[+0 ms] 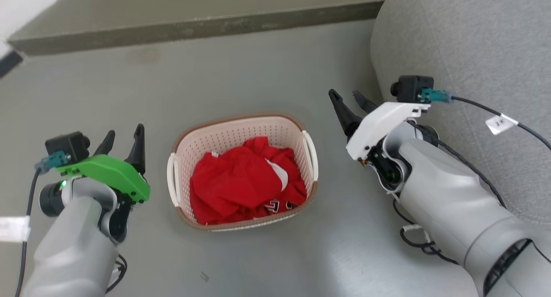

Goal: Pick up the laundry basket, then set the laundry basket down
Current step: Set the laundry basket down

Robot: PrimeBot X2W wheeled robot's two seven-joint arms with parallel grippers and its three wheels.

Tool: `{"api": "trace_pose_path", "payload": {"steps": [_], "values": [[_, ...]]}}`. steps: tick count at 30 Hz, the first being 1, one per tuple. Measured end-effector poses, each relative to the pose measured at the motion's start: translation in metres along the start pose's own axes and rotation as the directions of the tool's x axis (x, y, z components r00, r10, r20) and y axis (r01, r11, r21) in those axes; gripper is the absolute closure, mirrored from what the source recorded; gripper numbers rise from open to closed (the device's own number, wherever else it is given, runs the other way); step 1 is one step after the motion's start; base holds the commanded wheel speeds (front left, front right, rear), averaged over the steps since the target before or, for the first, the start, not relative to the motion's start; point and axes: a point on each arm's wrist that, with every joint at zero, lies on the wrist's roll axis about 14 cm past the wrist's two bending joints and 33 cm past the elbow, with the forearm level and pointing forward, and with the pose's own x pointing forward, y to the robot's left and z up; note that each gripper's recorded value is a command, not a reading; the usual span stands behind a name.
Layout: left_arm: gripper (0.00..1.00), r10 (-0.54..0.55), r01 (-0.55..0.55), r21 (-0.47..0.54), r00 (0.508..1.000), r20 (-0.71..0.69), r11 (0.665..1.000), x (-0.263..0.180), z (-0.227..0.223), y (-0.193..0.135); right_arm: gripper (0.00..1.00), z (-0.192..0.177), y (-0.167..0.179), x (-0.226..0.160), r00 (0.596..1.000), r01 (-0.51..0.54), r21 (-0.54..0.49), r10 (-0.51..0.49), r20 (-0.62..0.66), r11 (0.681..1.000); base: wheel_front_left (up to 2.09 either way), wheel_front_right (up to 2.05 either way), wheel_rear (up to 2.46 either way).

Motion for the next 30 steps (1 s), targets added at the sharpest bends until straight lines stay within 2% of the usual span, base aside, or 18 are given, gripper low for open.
{"api": "trace_pose_path", "payload": {"steps": [6, 16, 24, 30], "values": [[0.00, -0.005, 0.005, 0.007, 0.999, 0.048, 1.000, -0.015, 0.010, -0.006, 0.00, 0.014, -0.004, -0.017, 0.998, 0.006, -0.010, -0.006, 0.058, 1.000, 0.00, 0.00, 0.00], [0.00, -0.010, 0.005, 0.036, 0.991, 0.136, 0.999, -0.040, 0.028, -0.014, 0.00, 0.035, 0.011, -0.042, 0.986, -0.031, -0.027, 0.035, 0.163, 0.999, 0.00, 0.00, 0.00], [0.00, -0.022, 0.009, 0.063, 0.978, 0.209, 0.998, -0.055, 0.044, -0.021, 0.00, 0.070, 0.026, -0.059, 0.953, -0.053, -0.088, 0.077, 0.294, 0.995, 0.00, 0.00, 0.00], [0.00, -0.028, 0.010, 0.071, 0.965, 0.261, 0.997, -0.063, 0.056, -0.025, 0.00, 0.061, 0.021, -0.070, 0.949, -0.023, -0.104, 0.055, 0.312, 0.994, 0.00, 0.00, 0.00]]}}
